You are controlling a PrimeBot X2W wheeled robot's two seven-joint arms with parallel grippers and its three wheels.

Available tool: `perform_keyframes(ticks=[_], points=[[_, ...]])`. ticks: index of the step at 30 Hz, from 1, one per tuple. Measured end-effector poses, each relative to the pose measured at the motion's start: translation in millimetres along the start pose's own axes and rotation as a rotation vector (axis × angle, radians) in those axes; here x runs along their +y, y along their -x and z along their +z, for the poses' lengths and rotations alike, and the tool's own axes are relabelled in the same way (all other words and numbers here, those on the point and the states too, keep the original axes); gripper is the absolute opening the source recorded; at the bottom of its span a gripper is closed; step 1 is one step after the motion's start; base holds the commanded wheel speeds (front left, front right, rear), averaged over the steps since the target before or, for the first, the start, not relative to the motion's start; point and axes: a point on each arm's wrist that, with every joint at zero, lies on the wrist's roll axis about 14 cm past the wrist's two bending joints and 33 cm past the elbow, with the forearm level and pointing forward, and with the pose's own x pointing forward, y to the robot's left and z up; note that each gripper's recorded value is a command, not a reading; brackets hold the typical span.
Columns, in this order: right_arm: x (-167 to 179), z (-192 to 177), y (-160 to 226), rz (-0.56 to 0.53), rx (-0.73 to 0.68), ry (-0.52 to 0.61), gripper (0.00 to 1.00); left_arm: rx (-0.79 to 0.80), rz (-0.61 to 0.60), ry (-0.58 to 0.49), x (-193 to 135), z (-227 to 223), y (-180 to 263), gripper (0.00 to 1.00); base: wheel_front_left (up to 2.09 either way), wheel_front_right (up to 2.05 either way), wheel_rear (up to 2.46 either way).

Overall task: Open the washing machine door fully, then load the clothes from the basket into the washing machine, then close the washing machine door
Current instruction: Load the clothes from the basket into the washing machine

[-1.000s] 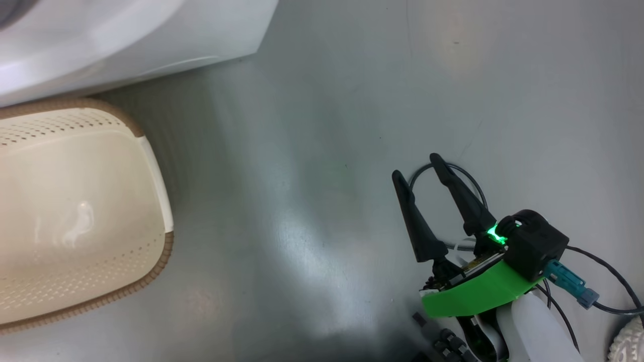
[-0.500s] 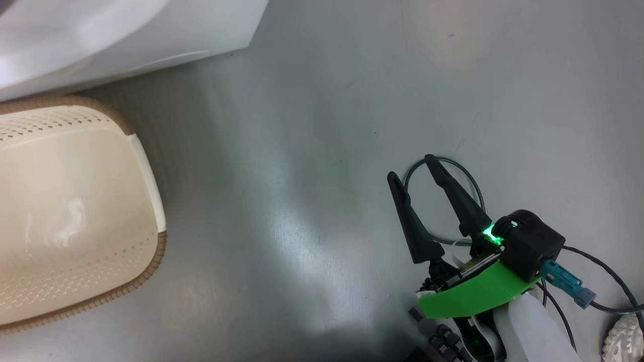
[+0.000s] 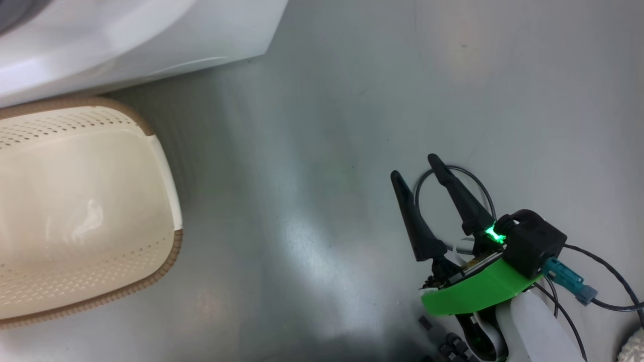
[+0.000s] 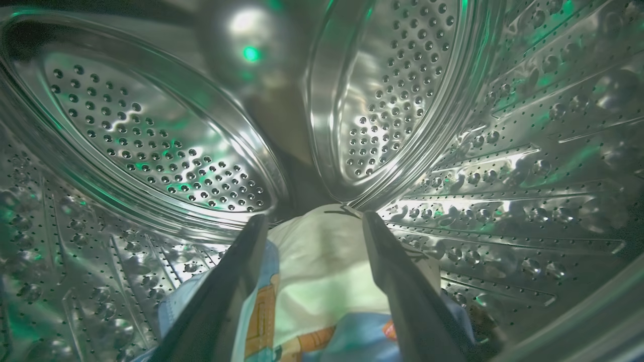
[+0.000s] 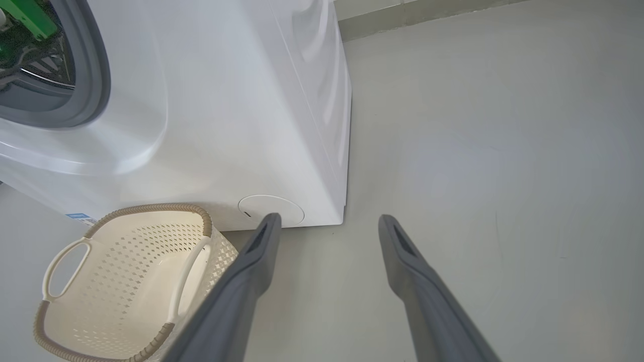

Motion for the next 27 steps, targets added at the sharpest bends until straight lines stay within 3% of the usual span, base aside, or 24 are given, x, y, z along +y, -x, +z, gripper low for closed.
perform_keyframes(ticks=[12,27], points=[[10.4,20.6,-8.0,0.033,-0.059,0.009,1.00,0.031,0.005,0.021,-2.9,8.5,31.6,1.00,0.00,0.00,0.00],[34.0,60.2,1.5,0.089,-0.152,0.034,1.00,0.003,0.018,0.024,-10.2,50.5,86.8,1.00,0.00,0.00,0.00]])
